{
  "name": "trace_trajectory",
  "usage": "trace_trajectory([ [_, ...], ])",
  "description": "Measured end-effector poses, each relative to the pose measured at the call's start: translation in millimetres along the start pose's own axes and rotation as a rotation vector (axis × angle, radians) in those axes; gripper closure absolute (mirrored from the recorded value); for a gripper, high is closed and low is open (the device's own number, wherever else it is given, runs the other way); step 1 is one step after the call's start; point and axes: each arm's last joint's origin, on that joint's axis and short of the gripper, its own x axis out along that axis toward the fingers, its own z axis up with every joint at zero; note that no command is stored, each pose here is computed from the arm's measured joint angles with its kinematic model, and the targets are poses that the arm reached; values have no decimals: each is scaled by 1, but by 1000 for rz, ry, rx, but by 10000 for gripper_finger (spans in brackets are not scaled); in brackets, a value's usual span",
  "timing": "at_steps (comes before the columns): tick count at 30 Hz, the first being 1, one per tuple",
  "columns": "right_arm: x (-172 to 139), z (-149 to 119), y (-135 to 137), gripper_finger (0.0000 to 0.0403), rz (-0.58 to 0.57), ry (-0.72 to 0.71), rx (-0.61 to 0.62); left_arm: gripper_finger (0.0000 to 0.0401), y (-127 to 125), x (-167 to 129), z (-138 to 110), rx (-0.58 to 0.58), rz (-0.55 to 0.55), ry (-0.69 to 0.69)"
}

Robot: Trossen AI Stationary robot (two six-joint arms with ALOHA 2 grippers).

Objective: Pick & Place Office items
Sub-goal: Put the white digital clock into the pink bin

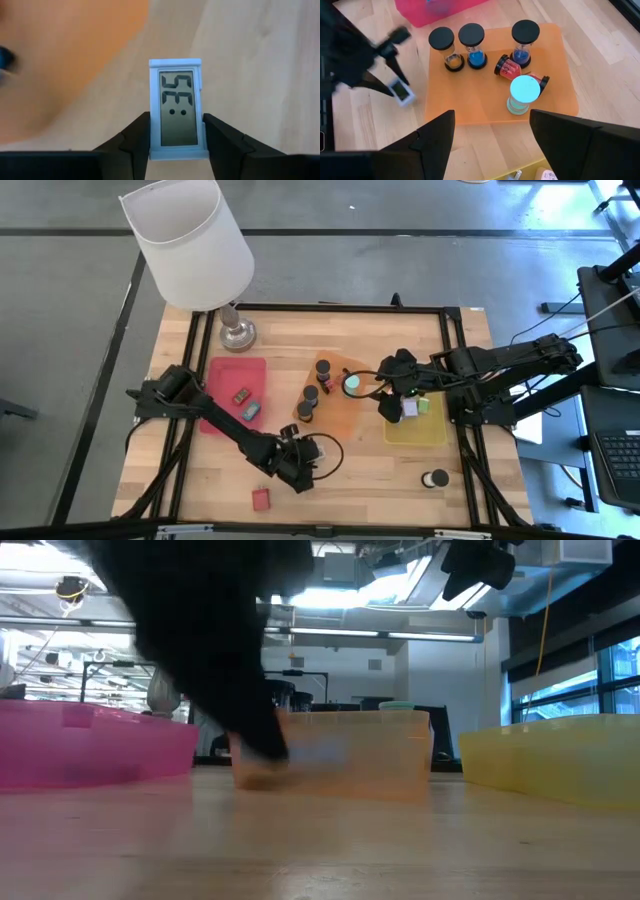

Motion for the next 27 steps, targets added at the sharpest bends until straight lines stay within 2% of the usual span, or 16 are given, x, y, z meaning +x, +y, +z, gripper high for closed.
trace_trajectory([
  [6, 0, 0, 0, 142, 4, 2, 0, 240, 11, -45, 23, -16, -1, -45],
  [9, 0, 0, 0, 142, 4, 2, 0, 248, 24, -78, 32, -81, -10, -60],
  [14, 0, 0, 0, 142, 3, 2, 0, 249, 58, -135, 33, -204, 73, -62],
  [19, 0, 0, 0, 142, 3, 2, 5, 243, 93, -179, 18, -322, 206, -27],
  [24, 0, 0, 0, 142, 2, 2, 58, 246, 118, -200, -3, -358, 408, 107],
  [25, 0, 0, 0, 142, 3, 1, 65, 246, 120, -202, -7, -365, 432, 136],
  [27, 0, 0, 0, 142, 3, 2, 86, 245, 118, -202, -12, -356, 407, 166],
])
